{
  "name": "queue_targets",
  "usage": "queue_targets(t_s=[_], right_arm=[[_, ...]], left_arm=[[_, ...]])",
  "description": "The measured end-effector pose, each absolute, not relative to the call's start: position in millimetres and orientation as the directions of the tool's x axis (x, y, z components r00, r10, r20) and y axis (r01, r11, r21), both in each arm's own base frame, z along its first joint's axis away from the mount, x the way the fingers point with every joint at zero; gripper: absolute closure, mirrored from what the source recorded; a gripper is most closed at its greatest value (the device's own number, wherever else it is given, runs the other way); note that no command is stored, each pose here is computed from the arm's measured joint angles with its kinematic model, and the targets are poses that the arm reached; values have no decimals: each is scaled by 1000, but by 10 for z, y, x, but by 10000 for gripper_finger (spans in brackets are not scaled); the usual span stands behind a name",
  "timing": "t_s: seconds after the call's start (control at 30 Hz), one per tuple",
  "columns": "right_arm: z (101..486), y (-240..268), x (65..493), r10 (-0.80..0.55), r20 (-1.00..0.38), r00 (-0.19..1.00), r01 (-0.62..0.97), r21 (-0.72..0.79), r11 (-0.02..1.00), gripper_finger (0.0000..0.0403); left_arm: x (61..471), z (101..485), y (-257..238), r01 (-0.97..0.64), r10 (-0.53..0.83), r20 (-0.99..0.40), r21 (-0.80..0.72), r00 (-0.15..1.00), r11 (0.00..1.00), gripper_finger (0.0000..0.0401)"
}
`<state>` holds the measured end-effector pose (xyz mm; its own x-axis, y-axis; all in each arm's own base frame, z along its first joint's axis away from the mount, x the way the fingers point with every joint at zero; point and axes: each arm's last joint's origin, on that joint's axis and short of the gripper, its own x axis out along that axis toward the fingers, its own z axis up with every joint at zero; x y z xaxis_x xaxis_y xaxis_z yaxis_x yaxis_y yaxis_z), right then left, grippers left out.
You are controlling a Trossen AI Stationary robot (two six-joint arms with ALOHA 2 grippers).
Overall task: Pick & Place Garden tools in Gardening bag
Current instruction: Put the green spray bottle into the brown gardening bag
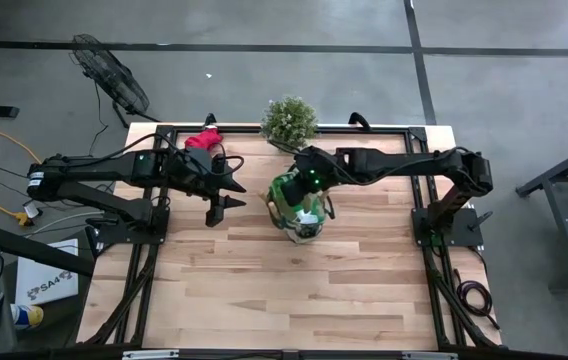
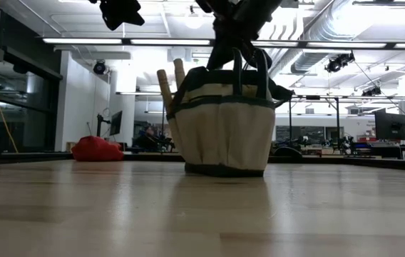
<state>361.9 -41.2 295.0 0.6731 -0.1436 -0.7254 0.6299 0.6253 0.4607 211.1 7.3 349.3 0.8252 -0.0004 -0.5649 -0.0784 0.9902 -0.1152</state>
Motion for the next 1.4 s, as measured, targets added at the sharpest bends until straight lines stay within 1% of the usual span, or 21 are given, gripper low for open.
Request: queue_targets(t_s=[0.13,0.3,0.4,0.47,0.77,0.97,1.13,1.27,1.4], right_arm=[[2934,-411,3632,-136,-726,674,622,458,636,399],[3049,-383,3636,-227,-660,716,614,441,655,399],[3066,-407,3629,-236,-653,720,607,426,671,399],[3002,-432,3655,-239,-671,702,620,410,669,400],[2709,-446,3767,-159,-755,636,636,396,663,400],[2682,-455,3742,-157,-779,608,654,378,655,400],[2698,-469,3740,-153,-773,616,648,388,655,400],[2839,-472,3668,-156,-747,646,608,380,697,400],[2906,-534,3623,-68,-738,672,485,369,793,401]], left_arm=[[2111,3493,73,-79,0,-565,-116,825,990,234],[2111,3494,73,-87,0,-564,-128,826,988,234],[2111,3494,73,-89,0,-564,-130,826,988,234],[2111,3494,74,-89,0,-564,-130,826,988,234],[2111,3495,73,-89,0,-564,-130,826,987,234],[2111,3495,74,-91,0,-564,-132,826,987,234],[2111,3496,74,-91,0,-564,-133,826,987,234],[2111,3495,74,-92,0,-564,-134,826,987,234],[2111,3496,73,-99,0,-564,-146,826,984,234]])
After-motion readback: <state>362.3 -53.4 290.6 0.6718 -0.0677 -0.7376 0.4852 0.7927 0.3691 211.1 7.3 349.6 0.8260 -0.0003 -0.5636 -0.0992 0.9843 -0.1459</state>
